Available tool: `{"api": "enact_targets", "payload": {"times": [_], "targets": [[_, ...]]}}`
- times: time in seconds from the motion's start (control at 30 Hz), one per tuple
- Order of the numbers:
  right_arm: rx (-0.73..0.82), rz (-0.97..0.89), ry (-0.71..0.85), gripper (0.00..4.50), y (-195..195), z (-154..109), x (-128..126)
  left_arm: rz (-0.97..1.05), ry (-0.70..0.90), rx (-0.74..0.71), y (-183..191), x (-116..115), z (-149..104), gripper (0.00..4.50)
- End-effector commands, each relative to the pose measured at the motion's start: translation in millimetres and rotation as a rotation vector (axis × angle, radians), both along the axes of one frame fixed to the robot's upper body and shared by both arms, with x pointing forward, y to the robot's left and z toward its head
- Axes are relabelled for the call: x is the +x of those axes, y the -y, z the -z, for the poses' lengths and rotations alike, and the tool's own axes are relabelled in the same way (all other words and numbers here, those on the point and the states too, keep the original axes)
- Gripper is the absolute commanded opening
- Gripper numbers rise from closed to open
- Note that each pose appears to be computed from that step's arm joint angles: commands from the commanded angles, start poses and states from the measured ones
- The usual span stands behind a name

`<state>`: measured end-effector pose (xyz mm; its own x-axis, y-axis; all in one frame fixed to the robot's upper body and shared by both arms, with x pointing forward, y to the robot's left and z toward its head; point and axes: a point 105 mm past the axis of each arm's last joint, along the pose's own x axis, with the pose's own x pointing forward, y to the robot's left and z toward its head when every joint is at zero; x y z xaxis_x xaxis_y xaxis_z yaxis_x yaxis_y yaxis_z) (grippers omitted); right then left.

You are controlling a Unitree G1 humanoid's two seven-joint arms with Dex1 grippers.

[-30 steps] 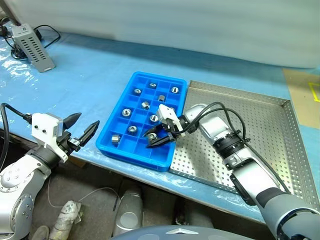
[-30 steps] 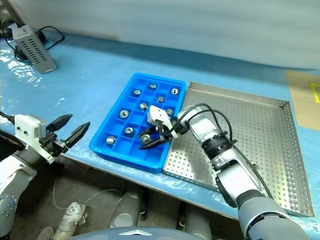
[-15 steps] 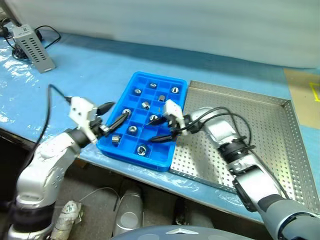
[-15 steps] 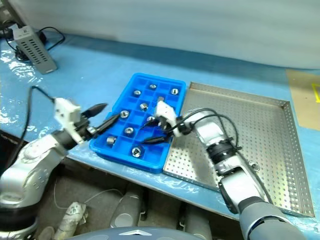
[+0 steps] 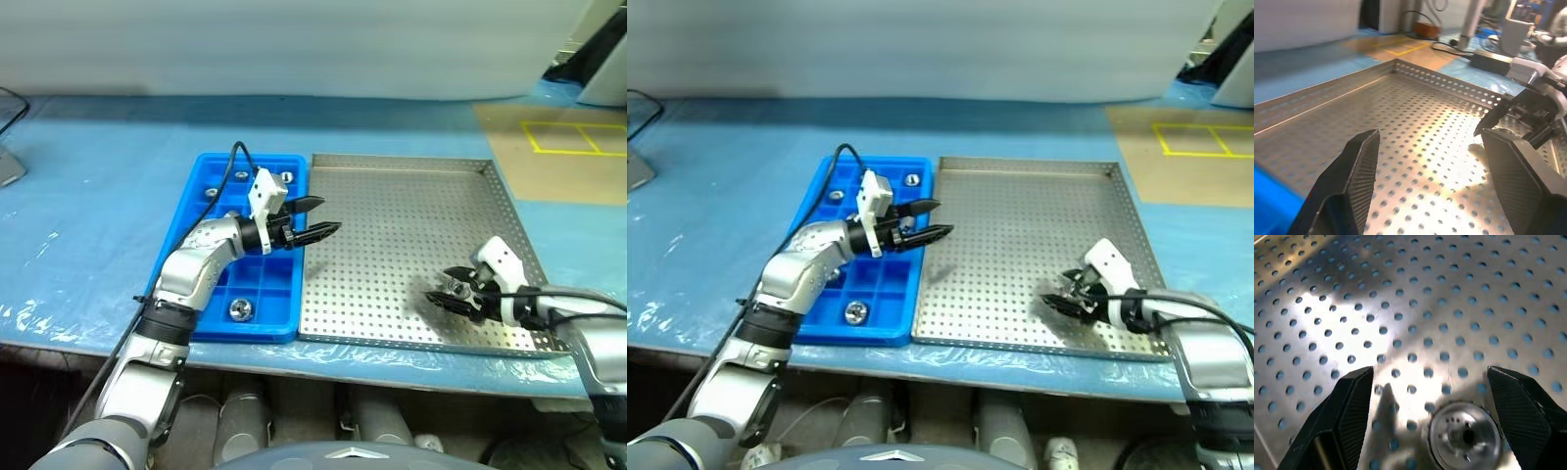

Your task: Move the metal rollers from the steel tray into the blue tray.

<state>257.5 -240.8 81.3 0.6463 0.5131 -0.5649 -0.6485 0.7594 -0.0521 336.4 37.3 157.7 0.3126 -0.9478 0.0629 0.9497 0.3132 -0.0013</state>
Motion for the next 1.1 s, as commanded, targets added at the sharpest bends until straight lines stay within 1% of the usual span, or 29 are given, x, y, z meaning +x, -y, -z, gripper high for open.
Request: {"api": "enact_targets", "payload": {"times": [0.03, 0.17, 0.27, 0.37, 0.5, 0.53, 0.57, 0.63, 0.7, 0.8, 0.93, 1.0, 1.1], "targets": [[-0.020, 0.066, 0.073, 3.85, 3, -10, -1, 0.058, 0.041, -0.003, 6, -2, -5, 3.48], [0.007, 0.124, 0.058, 3.85, 6, 0, -2, 0.066, 0.045, -0.002, 7, 0, -5, 3.48], [-0.003, 0.122, 0.041, 3.85, 5, 9, -2, 0.055, 0.051, 0.000, 4, 3, -6, 3.48], [0.024, 0.128, 0.053, 3.21, 2, 10, 7, 0.036, 0.057, 0.004, 0, 4, -6, 3.48], [0.036, 0.082, 0.069, 1.79, -7, 8, 18, -0.013, 0.068, 0.005, -10, 6, -7, 3.48], [0.034, 0.067, 0.079, 1.63, -9, 6, 23, -0.030, 0.072, 0.006, -14, 6, -8, 3.48], [0.034, 0.053, 0.093, 1.64, -12, 3, 28, -0.047, 0.076, 0.008, -18, 6, -9, 3.48], [0.097, 0.028, 0.138, 1.64, -24, -10, 42, -0.081, 0.084, 0.011, -26, 6, -10, 3.48], [0.203, -0.065, 0.200, 1.64, -55, -38, 60, -0.142, 0.097, 0.015, -41, 5, -13, 3.48], [0.294, -0.223, 0.244, 1.64, -100, -65, 77, -0.248, 0.112, 0.012, -65, 2, -19, 3.48], [0.403, -0.482, 0.225, 1.64, -161, -87, 81, -0.420, 0.125, 0.045, -105, -11, -19, 3.48], [0.428, -0.586, 0.203, 1.64, -181, -92, 79, -0.496, 0.124, 0.062, -122, -21, -17, 3.48], [0.432, -0.709, 0.171, 1.64, -199, -93, 75, -0.587, 0.115, 0.075, -140, -35, -15, 3.48]]}}
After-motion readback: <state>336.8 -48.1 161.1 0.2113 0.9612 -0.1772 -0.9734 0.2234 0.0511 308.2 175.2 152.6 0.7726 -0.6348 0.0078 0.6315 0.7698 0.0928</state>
